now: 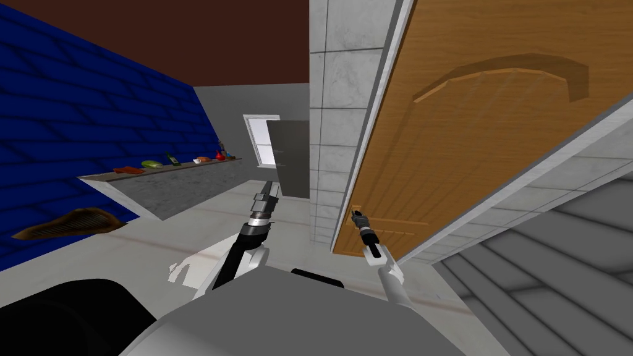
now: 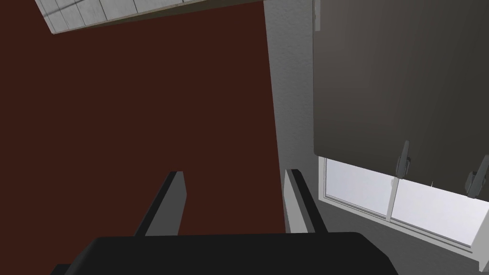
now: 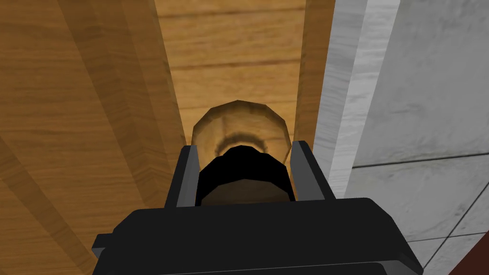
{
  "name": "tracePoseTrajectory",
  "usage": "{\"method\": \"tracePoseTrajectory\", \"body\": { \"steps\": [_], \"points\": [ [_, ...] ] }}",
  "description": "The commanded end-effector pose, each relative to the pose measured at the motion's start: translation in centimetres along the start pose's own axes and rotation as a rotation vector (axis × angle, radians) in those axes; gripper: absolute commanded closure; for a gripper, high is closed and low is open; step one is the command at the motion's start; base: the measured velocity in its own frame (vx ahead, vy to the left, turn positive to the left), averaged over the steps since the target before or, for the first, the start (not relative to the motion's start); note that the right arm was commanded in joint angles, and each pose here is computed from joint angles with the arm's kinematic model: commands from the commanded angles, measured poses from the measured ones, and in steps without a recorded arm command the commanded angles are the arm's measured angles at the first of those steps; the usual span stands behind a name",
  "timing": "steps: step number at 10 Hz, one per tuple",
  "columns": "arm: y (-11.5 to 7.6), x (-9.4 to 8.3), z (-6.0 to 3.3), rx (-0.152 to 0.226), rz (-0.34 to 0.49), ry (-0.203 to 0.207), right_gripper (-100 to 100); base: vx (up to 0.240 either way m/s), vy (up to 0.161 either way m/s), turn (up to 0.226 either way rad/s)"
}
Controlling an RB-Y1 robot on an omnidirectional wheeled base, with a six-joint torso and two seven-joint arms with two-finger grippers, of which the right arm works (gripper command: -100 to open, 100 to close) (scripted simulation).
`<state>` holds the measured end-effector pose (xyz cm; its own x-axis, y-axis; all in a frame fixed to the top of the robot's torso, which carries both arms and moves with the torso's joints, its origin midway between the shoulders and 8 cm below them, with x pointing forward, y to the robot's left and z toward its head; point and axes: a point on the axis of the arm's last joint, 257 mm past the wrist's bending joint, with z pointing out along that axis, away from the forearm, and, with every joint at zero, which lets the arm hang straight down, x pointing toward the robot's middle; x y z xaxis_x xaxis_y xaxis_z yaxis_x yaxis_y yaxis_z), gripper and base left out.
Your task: Push the door open
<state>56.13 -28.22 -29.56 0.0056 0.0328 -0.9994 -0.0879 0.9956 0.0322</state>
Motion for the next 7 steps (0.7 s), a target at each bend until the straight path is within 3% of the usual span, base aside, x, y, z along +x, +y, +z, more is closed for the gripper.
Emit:
{"method": "tracePoseTrajectory", "body": {
  "steps": [1,5,7],
  "points": [
    [0.02,0.04,-0.02,0.0,0.0,0.001,100,-0.029,-0.008,0.0],
    [0.02,0.04,-0.02,0.0,0.0,0.001,100,-0.011,-0.002,0.002],
    [0.66,0.07,0.0,-0.007,0.072,-0.003,100,-0.016,-0.099,0.049]
  ]
}}
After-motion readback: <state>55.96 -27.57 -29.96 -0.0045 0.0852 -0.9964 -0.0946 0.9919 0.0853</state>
